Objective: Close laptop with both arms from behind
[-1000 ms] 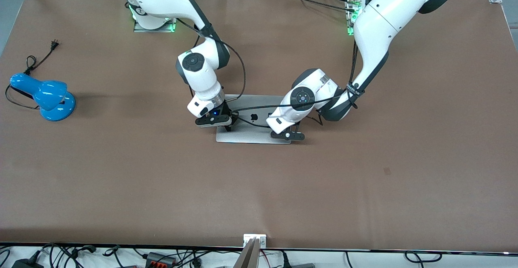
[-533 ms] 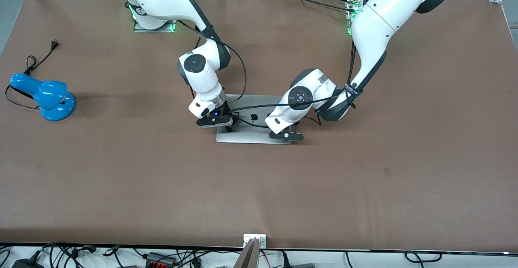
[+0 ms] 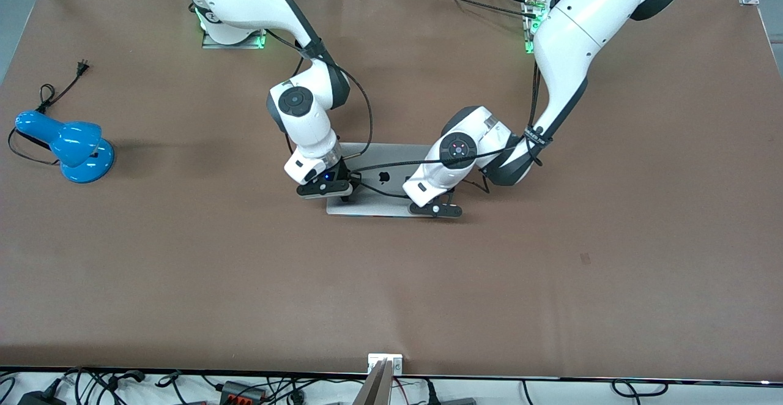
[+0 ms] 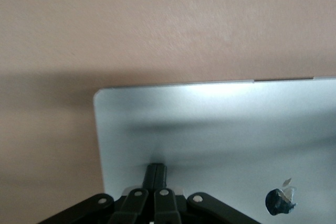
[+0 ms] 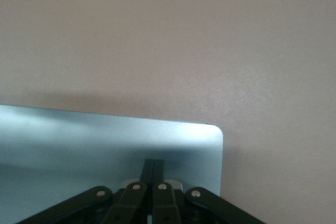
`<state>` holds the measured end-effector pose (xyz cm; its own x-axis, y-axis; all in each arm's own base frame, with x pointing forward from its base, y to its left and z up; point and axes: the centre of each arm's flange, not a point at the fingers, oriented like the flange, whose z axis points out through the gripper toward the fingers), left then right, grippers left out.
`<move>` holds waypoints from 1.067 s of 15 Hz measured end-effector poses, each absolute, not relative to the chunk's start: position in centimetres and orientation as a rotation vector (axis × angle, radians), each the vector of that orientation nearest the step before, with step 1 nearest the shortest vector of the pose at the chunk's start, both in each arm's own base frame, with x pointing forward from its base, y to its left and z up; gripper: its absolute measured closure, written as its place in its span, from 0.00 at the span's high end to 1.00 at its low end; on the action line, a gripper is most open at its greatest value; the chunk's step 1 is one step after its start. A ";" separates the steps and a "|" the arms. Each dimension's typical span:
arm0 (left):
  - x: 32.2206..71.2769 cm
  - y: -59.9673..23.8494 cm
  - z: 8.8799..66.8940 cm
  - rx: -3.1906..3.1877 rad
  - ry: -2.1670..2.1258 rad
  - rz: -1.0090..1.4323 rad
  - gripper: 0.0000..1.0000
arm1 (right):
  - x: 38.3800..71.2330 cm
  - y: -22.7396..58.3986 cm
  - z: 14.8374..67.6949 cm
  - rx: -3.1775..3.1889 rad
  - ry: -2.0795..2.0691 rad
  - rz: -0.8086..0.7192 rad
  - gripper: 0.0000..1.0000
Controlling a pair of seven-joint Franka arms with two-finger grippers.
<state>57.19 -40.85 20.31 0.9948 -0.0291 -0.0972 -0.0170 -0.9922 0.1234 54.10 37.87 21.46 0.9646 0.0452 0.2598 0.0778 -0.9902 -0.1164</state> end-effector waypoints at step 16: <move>61.9 -22.1 40.6 3.116 -0.135 -0.288 0.03 | 55.6 29.7 49.6 -3.222 0.030 0.275 0.70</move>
